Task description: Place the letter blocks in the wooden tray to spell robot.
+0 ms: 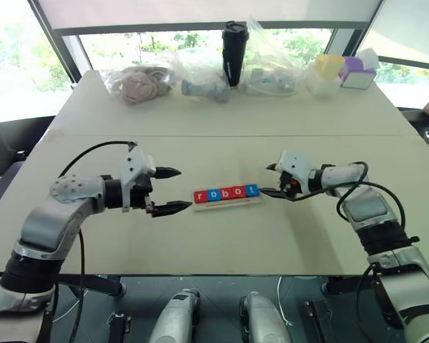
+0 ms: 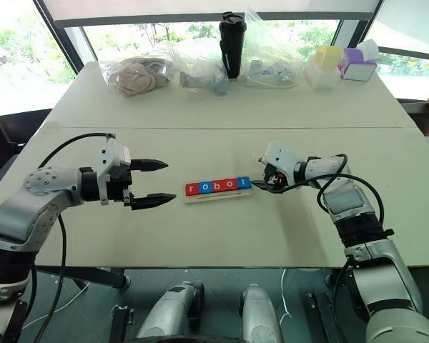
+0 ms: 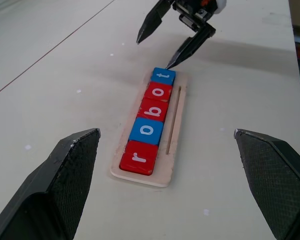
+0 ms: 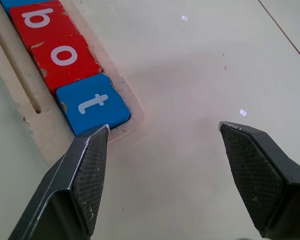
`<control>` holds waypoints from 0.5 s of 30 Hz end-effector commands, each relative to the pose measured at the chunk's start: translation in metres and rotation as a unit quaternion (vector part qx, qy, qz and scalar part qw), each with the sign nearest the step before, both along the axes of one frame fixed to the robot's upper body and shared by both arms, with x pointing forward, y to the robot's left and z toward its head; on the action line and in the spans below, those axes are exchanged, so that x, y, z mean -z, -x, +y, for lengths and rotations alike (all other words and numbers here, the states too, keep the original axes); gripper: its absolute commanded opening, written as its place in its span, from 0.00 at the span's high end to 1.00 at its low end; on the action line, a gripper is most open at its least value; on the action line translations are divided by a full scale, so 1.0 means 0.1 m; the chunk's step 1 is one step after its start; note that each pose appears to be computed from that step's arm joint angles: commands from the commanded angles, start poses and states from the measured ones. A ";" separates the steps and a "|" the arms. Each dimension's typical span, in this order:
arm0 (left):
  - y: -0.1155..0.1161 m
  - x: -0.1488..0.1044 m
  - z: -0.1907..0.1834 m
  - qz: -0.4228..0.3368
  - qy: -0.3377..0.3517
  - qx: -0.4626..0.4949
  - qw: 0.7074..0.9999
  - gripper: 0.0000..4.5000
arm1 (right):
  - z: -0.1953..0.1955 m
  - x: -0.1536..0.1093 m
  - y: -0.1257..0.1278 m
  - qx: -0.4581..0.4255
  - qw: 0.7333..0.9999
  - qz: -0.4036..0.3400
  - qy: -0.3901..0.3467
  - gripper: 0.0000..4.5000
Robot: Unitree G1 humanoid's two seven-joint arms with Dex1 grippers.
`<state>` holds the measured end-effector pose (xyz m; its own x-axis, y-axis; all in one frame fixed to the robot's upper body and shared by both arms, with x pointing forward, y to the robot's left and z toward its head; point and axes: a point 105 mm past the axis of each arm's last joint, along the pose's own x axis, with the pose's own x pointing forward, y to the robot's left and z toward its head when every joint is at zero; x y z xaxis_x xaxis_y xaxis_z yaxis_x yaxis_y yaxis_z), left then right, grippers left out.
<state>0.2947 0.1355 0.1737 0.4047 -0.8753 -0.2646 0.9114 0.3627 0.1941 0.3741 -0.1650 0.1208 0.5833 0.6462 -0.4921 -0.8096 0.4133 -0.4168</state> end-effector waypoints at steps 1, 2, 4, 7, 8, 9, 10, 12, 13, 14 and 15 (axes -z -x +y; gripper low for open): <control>0.01 -0.10 -0.02 -0.022 0.003 0.004 1.000 0.00 | 0.08 -0.12 -0.04 -0.011 1.000 -0.024 -0.007 0.19; 0.01 -0.10 -0.02 -0.022 0.003 0.003 1.000 0.00 | 0.08 -0.12 -0.04 -0.012 1.000 -0.024 -0.007 0.19; 0.02 -0.10 -0.02 -0.022 0.004 0.002 1.000 0.00 | 0.06 -0.13 -0.05 -0.008 1.000 -0.028 -0.006 0.19; 0.02 -0.10 -0.01 -0.019 0.004 0.000 1.000 0.00 | -0.02 -0.19 -0.07 0.003 0.999 -0.040 0.004 0.19; 0.02 -0.11 0.00 -0.013 0.011 -0.004 1.000 0.00 | -0.07 -0.23 -0.08 0.009 0.999 -0.049 0.008 0.19; 0.02 -0.12 0.01 -0.008 0.016 -0.006 1.000 0.00 | -0.10 -0.27 -0.09 0.014 0.998 -0.055 0.011 0.19; 0.01 -0.13 0.02 -0.006 0.021 -0.010 1.000 0.00 | -0.14 -0.31 -0.10 0.019 0.998 -0.062 0.013 0.19; 0.00 -0.14 0.04 0.001 0.027 -0.016 1.000 0.00 | -0.19 -0.39 -0.10 0.028 0.997 -0.074 0.014 0.19; 0.02 -0.13 0.06 0.005 0.025 -0.017 1.000 0.00 | -0.22 -0.45 -0.09 0.036 0.996 -0.084 0.013 0.19; 0.04 -0.12 0.10 0.008 0.022 -0.021 1.000 0.00 | -0.25 -0.49 -0.06 0.046 0.995 -0.091 0.005 0.19; 0.06 -0.11 0.12 0.010 0.020 -0.023 0.999 0.00 | -0.27 -0.53 -0.03 0.052 0.994 -0.095 -0.001 0.19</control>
